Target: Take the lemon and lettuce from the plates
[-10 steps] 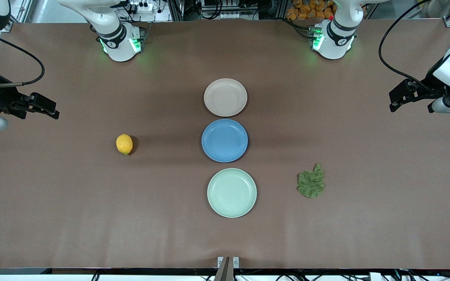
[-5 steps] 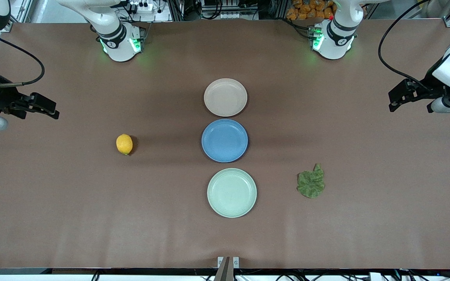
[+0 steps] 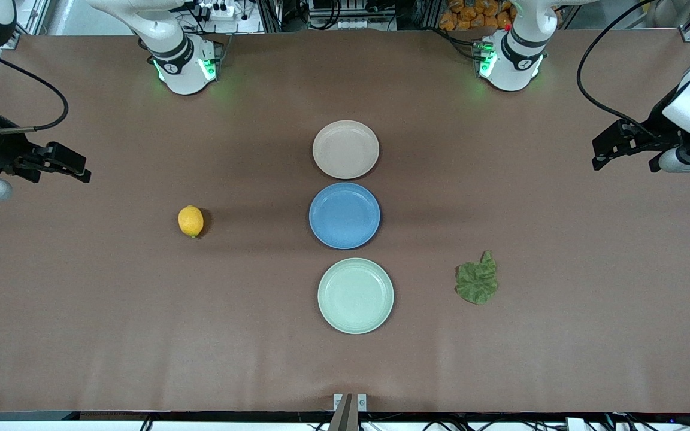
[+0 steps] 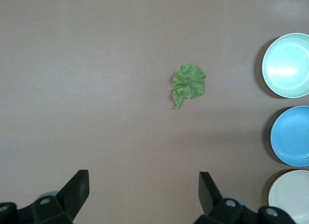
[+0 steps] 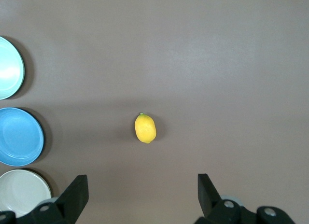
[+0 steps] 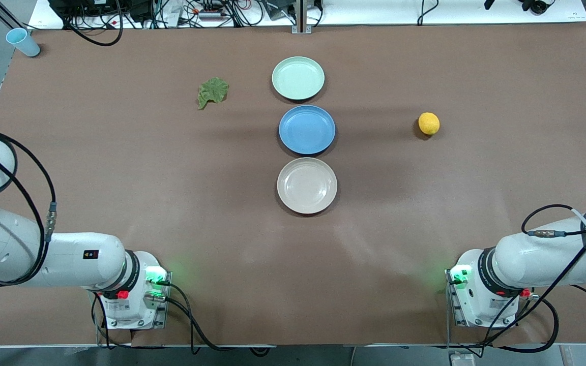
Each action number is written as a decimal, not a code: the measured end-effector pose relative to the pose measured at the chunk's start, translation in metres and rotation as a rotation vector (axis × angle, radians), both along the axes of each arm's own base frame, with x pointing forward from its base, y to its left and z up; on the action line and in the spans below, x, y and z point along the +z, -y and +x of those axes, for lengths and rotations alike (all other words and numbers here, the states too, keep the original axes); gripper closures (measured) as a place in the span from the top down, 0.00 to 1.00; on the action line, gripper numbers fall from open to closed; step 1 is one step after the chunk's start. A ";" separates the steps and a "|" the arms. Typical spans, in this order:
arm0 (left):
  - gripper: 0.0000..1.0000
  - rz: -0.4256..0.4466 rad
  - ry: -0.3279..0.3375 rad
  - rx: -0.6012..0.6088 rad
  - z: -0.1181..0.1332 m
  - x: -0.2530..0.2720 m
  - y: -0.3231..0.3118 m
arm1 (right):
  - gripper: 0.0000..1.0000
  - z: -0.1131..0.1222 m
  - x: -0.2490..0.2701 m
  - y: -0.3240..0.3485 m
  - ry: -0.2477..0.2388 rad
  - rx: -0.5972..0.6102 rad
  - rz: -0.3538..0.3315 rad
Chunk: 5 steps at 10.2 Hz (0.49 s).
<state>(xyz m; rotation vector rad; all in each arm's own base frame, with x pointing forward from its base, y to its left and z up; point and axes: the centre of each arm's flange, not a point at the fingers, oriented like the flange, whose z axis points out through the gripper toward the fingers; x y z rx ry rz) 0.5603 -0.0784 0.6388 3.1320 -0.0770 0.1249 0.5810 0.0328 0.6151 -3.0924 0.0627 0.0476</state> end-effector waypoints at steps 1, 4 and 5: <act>1.00 0.000 -0.001 0.000 0.000 0.000 0.000 | 1.00 0.000 0.000 0.000 0.000 0.000 0.000; 1.00 0.000 -0.005 0.000 0.001 -0.002 0.000 | 1.00 0.000 0.000 0.000 0.000 0.000 0.000; 1.00 0.000 -0.005 0.002 0.001 -0.002 -0.001 | 1.00 0.000 0.000 0.000 0.000 0.000 0.000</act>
